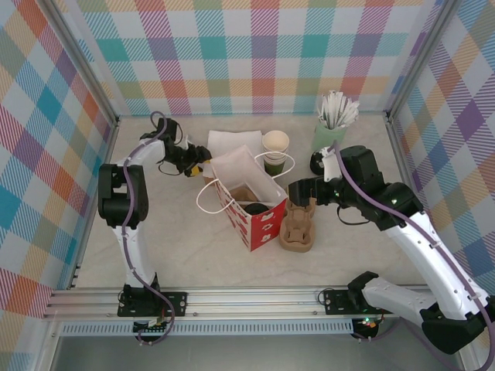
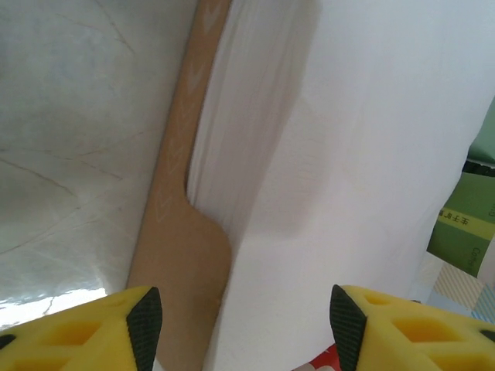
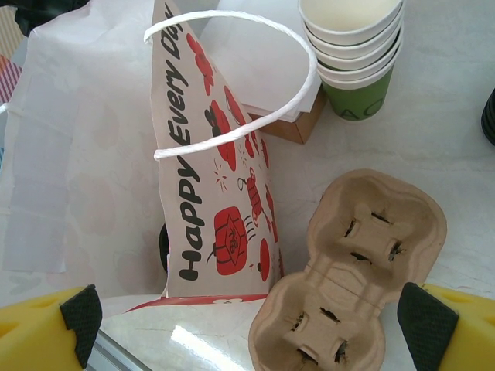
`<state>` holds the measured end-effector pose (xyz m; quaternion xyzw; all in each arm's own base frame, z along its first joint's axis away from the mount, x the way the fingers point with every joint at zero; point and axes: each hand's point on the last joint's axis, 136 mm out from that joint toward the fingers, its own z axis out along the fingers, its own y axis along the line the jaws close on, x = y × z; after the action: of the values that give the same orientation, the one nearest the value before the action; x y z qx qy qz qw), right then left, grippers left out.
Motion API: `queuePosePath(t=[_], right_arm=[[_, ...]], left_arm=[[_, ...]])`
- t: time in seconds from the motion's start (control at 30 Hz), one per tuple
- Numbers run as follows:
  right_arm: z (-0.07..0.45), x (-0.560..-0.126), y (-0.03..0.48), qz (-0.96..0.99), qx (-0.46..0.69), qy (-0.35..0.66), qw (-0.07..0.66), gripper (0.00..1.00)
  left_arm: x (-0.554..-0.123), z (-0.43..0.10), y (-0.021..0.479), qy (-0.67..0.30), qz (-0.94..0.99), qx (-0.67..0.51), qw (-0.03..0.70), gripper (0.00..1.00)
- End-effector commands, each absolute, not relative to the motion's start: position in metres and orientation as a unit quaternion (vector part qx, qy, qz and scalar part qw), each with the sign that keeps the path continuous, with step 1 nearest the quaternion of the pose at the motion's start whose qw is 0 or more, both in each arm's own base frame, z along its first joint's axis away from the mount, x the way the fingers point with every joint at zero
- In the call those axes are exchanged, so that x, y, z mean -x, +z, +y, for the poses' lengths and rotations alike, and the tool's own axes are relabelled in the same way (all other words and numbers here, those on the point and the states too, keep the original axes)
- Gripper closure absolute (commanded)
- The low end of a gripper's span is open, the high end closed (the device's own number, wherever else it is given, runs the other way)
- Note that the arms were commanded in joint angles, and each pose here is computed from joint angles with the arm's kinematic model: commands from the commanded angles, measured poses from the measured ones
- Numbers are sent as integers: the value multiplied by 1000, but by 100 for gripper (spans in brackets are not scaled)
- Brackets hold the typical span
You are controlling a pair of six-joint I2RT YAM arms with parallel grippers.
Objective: Pack the takeout coffee
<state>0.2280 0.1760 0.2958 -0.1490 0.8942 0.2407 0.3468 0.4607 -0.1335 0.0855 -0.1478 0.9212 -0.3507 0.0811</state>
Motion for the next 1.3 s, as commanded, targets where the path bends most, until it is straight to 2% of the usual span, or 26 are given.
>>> queuePosePath(t=[0.0, 0.43, 0.97, 1.27], right_arm=[[175, -231, 289, 897, 146, 236, 344, 0], [176, -232, 285, 899, 143, 235, 340, 0], [176, -234, 284, 900, 141, 233, 340, 0], [175, -234, 284, 901, 139, 230, 341, 0]], left_arm=[[-459, -141, 89, -361, 920, 134, 69, 46], [-460, -146, 104, -368, 919, 120, 73, 59], [-458, -148, 95, -360, 923, 119, 61, 75], [-460, -146, 105, -355, 925, 111, 77, 92]])
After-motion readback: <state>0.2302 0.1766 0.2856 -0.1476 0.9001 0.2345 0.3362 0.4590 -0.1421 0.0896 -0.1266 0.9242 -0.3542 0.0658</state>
